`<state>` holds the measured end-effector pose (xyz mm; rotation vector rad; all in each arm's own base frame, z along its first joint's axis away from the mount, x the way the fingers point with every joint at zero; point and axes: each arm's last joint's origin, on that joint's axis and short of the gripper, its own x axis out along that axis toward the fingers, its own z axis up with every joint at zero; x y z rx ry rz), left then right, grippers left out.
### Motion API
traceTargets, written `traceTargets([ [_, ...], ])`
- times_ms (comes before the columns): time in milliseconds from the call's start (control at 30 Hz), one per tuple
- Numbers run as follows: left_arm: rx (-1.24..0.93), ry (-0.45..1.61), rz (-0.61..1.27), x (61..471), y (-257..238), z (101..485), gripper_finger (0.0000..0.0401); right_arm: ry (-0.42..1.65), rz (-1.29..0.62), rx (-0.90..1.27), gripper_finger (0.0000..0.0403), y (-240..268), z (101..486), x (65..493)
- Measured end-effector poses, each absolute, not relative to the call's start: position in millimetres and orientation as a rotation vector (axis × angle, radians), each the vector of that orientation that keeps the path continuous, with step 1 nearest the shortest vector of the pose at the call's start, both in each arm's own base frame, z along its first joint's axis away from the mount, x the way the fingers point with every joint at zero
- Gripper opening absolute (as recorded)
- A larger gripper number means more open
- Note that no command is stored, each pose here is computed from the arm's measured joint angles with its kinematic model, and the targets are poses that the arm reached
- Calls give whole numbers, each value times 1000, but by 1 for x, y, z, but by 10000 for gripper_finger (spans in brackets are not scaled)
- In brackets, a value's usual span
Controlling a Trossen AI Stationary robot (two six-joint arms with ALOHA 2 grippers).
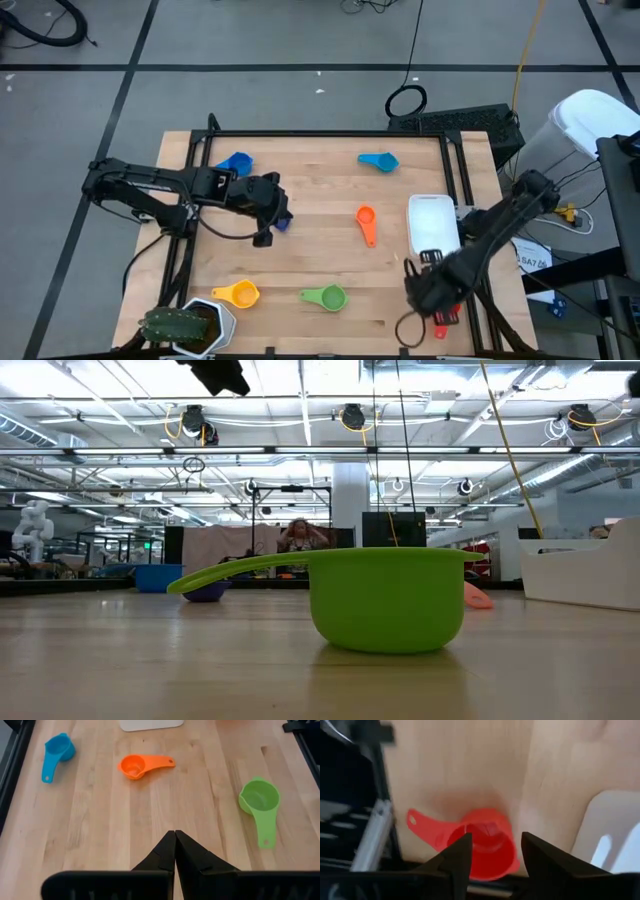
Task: Nest measuring cups in basket
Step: Move the red measuring cup to the center of the table
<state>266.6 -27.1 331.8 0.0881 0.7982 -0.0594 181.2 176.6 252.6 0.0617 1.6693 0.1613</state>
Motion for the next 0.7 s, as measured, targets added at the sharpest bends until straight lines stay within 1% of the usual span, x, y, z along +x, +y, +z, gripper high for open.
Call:
traceTargets([
  [233, 100, 795, -90, 266, -36, 332, 10, 1757, 131, -26, 160, 199, 236, 167],
  [500, 108, 793, -113, 265, -43, 332, 10, 1707, 65, -60, 160, 200, 233, 165],
  [700, 112, 793, -123, 264, -45, 332, 10, 1743, 53, -47, 160, 195, 210, 160],
])
